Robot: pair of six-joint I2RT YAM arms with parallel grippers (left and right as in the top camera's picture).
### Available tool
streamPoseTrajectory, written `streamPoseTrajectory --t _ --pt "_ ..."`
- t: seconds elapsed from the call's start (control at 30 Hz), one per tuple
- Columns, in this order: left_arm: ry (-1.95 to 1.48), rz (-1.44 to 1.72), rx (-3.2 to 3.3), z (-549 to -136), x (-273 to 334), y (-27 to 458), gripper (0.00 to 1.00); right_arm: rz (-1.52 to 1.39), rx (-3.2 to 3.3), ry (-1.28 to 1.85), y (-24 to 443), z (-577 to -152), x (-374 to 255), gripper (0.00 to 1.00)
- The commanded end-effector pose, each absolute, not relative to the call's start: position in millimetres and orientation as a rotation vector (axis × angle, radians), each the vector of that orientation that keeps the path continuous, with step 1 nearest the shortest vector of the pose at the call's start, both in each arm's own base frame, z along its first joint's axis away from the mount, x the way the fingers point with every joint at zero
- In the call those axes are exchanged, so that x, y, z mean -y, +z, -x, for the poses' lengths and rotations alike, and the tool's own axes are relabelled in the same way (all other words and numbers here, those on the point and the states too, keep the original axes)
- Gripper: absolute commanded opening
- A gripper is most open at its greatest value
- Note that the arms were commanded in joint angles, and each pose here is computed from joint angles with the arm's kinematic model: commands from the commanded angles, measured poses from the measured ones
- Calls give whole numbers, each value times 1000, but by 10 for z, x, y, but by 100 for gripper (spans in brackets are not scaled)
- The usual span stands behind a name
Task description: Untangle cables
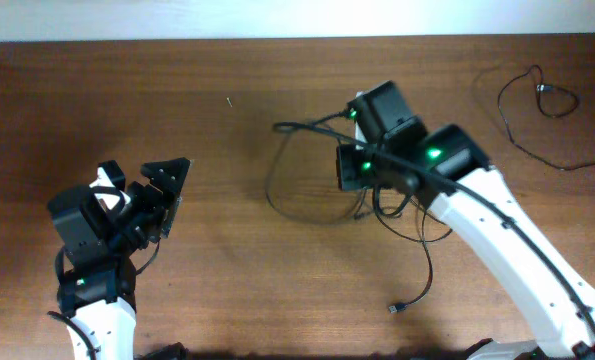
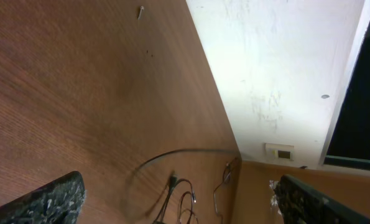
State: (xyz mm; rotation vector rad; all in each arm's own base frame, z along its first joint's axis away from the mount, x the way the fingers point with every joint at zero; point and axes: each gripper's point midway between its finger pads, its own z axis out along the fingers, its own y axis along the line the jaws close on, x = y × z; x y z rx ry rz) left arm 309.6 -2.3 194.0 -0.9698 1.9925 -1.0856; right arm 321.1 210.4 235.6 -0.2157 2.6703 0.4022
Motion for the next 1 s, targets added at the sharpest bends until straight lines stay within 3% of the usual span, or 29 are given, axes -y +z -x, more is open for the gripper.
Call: streamPoseTrajectory --t 0.0,0.2,0.33,0.47,0.53,0.6,0.77,0.93,0.97 --pt "-1081 953 -1992 -3094 20 1953 99 314 -2490 409 3065 -3300 -2103 4" --pt "-1081 952 -1992 -3094 20 1955 99 291 -1936 124 4227 -4236 -1733 4" --pt "-1081 953 -1992 -3094 20 1953 99 189 -1665 -117 4652 -5041 -1054 4" --pt "-1081 953 -1992 -3094 20 1953 99 60 -1486 -189 4901 -5442 -438 4" --pt "-1081 952 -1992 -3094 20 1955 99 62 -1553 -209 4609 -5619 -307 4" --pt "-1081 952 -1992 -3094 20 1955 99 128 -1701 -181 4025 -5829 -368 4" --pt "-1081 952 -1992 -3094 20 1955 99 280 -2146 -83 2215 -6043 -564 4" --pt "-1081 952 -1992 -3094 20 1955 99 331 -2285 -51 1449 -6090 -619 5" --pt "-1081 952 -1992 -3094 20 1955 99 329 -2307 -58 1397 -6061 -603 18"
